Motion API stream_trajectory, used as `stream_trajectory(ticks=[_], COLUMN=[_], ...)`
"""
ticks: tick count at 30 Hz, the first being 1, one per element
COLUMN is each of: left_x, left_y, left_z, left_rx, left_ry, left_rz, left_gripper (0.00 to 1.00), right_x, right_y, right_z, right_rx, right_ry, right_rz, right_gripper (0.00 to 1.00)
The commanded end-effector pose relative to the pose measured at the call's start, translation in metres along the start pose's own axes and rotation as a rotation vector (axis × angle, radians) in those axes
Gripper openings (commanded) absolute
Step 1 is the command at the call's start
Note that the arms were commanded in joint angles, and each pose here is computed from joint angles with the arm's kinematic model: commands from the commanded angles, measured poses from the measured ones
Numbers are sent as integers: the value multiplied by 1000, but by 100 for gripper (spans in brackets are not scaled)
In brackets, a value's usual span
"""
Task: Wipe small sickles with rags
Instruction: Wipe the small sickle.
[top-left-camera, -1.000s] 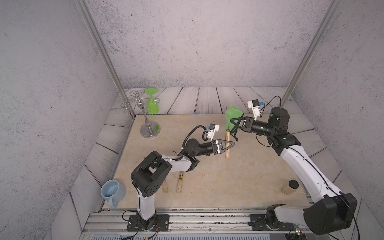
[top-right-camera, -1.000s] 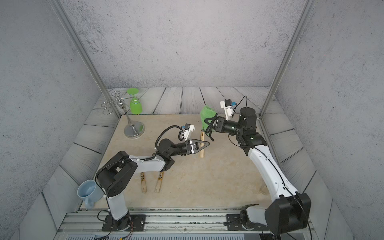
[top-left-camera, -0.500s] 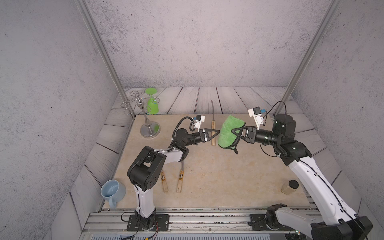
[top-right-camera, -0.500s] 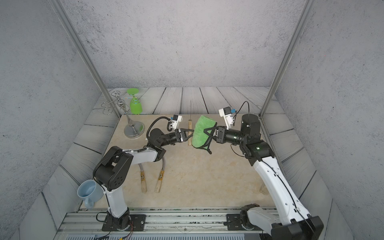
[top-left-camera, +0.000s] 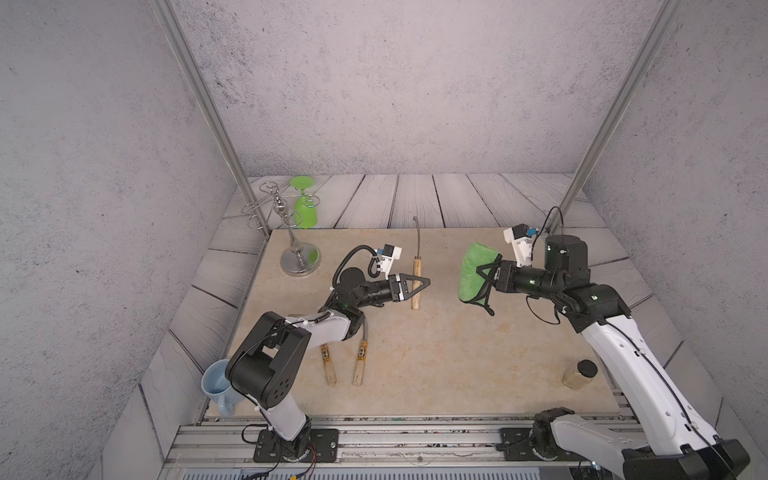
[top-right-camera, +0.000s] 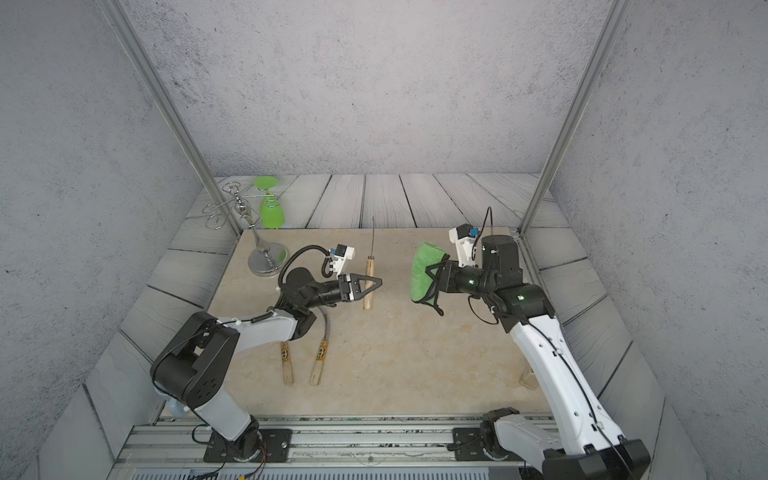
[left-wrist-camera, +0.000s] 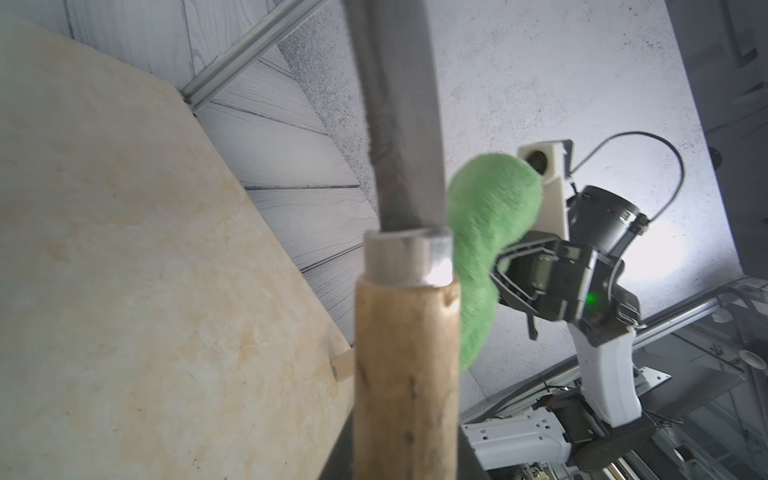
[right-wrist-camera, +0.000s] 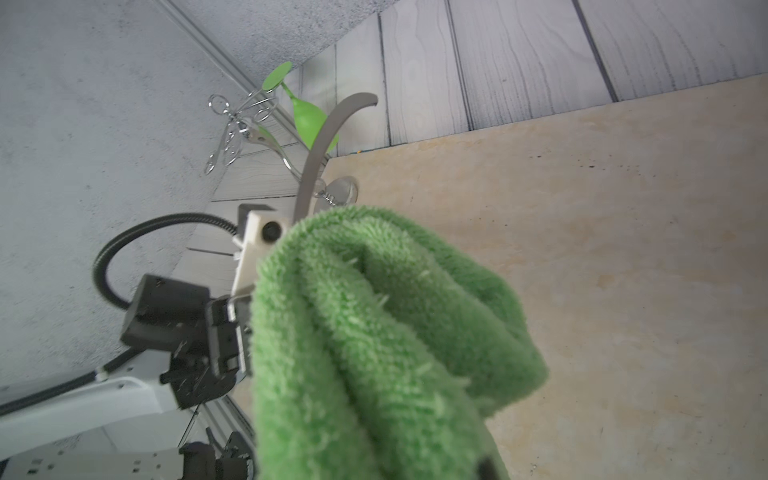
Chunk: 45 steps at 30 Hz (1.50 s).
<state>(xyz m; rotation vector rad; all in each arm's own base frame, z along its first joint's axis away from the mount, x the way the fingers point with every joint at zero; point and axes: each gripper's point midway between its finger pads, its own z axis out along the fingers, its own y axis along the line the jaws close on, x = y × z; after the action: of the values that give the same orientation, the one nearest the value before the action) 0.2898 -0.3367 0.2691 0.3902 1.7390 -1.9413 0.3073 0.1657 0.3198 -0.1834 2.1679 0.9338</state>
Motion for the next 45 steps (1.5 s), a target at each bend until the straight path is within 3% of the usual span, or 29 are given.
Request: stream_trajectory(ticks=[1, 9, 22, 29, 40, 45], left_x=[14, 63, 70, 72, 68, 68], left_y=[-46, -86, -100, -95, -96, -92], left_z=[5, 32, 41, 47, 47, 50], left_rx=[142, 259, 290, 287, 282, 266], left_ry=[18, 126, 131, 136, 111, 116], left_rz=[47, 21, 20, 11, 23, 28], left_gripper=[0, 0, 0, 0, 0, 0], right_x=[-30, -70, -81, -84, -80, -81], right_y=[-6, -11, -11, 2, -30, -30], right_z=[8, 36, 60, 55, 52, 47], right_rx=[27, -9, -89, -149, 48, 70], right_ry=[-59, -60, -41, -47, -44, -54], right_rz=[-30, -23, 2, -16, 0, -13], right_gripper=[15, 15, 15, 15, 15, 15])
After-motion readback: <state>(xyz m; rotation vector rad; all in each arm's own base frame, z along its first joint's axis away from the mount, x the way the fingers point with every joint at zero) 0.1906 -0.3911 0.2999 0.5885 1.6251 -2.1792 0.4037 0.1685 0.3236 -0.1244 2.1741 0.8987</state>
